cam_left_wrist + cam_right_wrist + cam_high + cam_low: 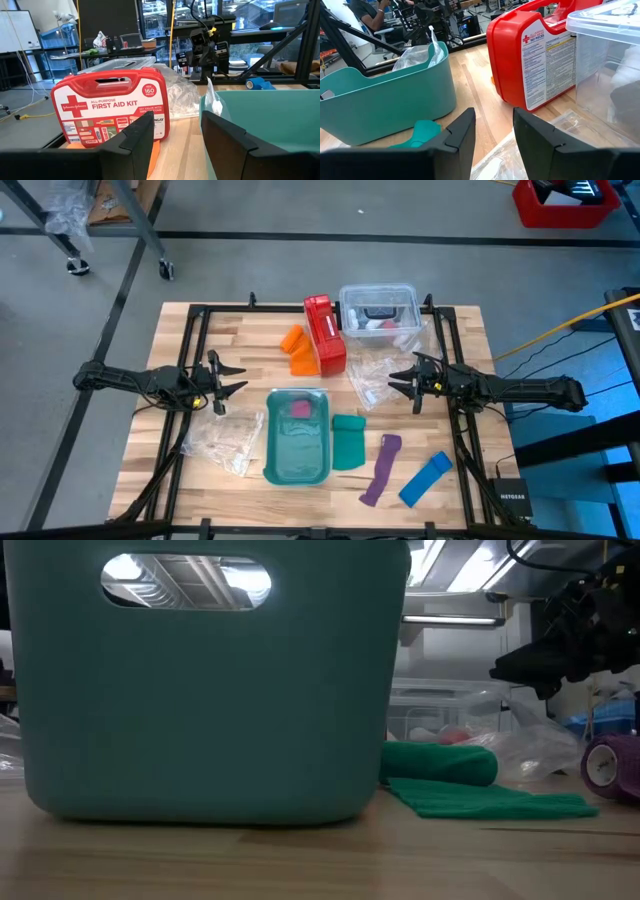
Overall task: Roll bandage
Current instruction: Roll the orange bandage
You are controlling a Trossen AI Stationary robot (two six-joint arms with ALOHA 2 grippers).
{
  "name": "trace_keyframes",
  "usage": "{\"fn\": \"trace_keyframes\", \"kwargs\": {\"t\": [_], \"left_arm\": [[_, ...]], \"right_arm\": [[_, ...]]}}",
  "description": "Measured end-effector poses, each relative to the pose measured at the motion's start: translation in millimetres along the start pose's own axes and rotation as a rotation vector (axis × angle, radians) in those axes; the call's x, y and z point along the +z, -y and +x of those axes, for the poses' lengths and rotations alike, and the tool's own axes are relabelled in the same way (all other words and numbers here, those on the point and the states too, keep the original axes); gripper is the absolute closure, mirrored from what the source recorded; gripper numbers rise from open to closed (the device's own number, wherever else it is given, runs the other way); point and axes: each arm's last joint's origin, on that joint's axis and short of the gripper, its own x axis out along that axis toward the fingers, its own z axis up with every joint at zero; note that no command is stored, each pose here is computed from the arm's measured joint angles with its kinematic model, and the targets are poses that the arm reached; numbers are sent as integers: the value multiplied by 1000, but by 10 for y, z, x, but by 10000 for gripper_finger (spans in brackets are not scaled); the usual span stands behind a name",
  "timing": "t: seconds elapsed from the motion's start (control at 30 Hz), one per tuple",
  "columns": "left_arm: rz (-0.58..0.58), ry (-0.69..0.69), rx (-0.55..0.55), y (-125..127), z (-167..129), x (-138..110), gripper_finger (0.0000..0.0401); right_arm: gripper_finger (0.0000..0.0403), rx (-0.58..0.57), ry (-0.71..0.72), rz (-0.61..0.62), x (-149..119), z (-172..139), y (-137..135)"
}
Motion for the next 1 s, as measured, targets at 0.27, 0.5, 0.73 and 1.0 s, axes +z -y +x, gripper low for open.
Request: {"fn": "trace_keyframes", "kwargs": {"t": [0.27,0.5,0.73,1.0], "left_arm": [[0,0,0,0,0,0,244],[2,0,0,0,0,0,244],[2,1,0,0,0,2,244],[-125,177,15,-27,-16,181,244]], "right_arm": [[267,0,0,0,0,0,0],[267,0,0,0,0,0,0],[267,0,0,13,0,0,0],[267,0,0,14,0,0,0]]}}
